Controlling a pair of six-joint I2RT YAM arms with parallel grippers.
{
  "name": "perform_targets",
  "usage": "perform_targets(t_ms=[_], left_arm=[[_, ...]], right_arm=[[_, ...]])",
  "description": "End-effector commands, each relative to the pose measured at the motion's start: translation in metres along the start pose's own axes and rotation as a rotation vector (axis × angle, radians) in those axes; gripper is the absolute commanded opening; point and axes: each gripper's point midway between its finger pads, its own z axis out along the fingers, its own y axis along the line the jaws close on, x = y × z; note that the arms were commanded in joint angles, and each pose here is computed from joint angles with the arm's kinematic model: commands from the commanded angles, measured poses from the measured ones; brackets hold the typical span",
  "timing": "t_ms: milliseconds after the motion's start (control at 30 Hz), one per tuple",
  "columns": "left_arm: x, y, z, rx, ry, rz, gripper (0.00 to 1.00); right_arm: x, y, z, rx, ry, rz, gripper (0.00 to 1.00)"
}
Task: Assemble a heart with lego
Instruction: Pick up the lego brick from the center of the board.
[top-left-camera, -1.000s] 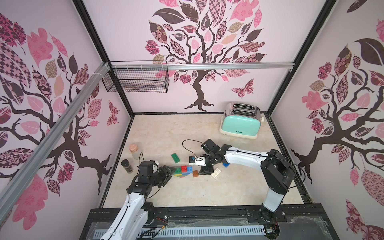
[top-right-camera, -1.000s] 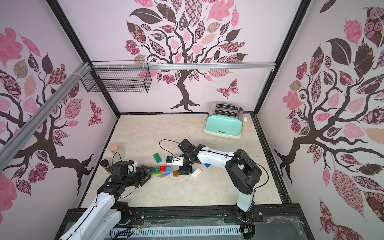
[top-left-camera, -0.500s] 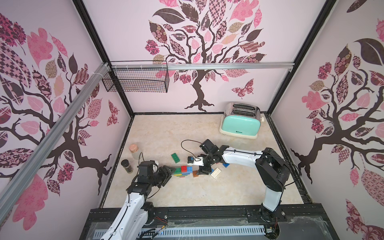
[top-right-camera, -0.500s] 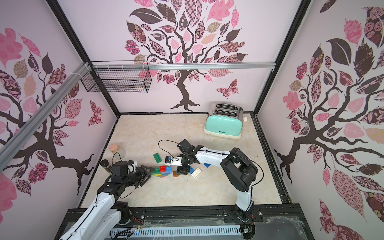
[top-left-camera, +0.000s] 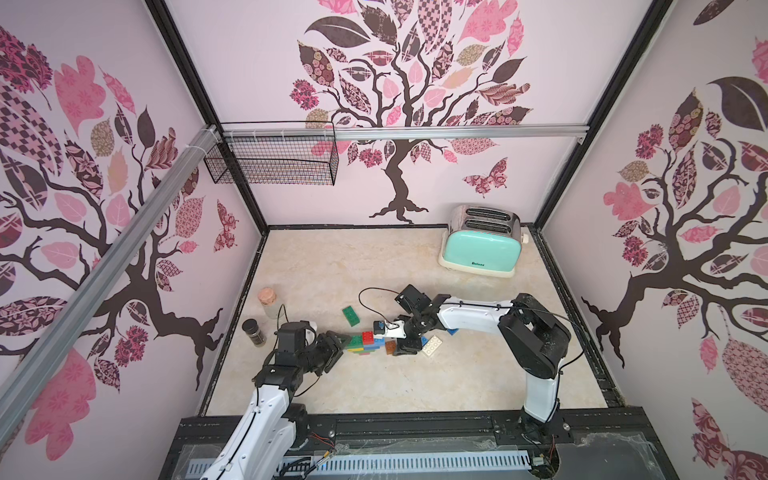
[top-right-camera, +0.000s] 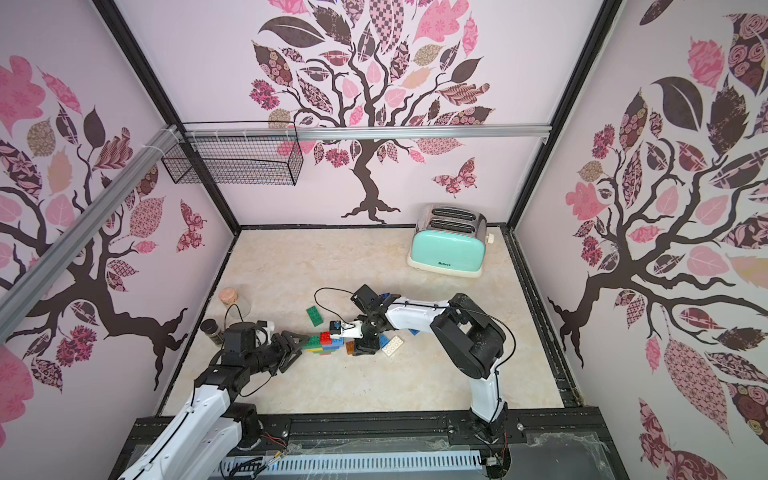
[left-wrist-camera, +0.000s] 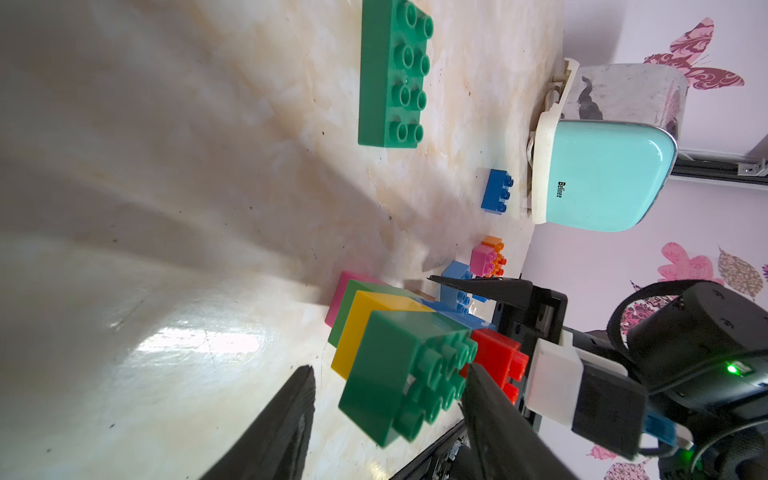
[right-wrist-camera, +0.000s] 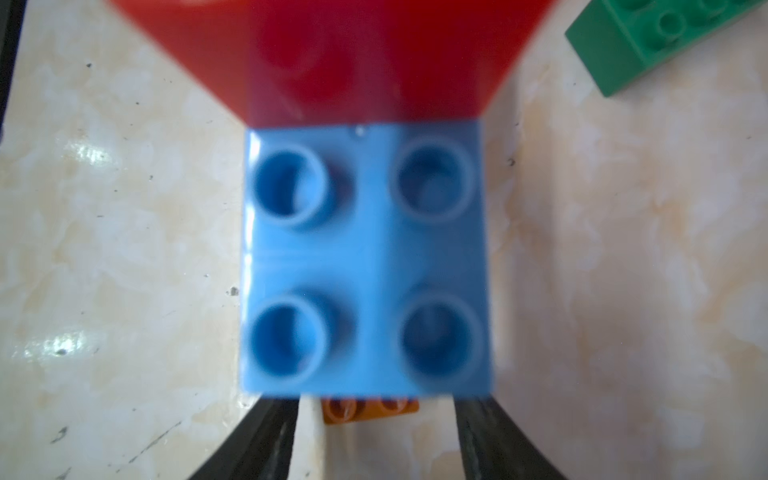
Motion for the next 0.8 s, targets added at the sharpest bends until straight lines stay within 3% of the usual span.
perform_targets(t_ms=[0,367,767], left_arm=[[-0.006,-0.011,-0.004,0.019,-0.020,0.024,0.60],[-0.006,-0.010,-0.004,0.016,-0.021,0.022,0.60],[-0.006,-0.010,-0.004,0.017,-0.022,0.024,0.60]], right_arm=[[-0.003,0.001,0.005,-0.016,0.015,-0.002,0.60],[-0.002,0.005,0.007,-0.042,0.027,0.004,0.47],[-0.001,0.002,-0.011,-0.030,0.010,0.022,0.38]])
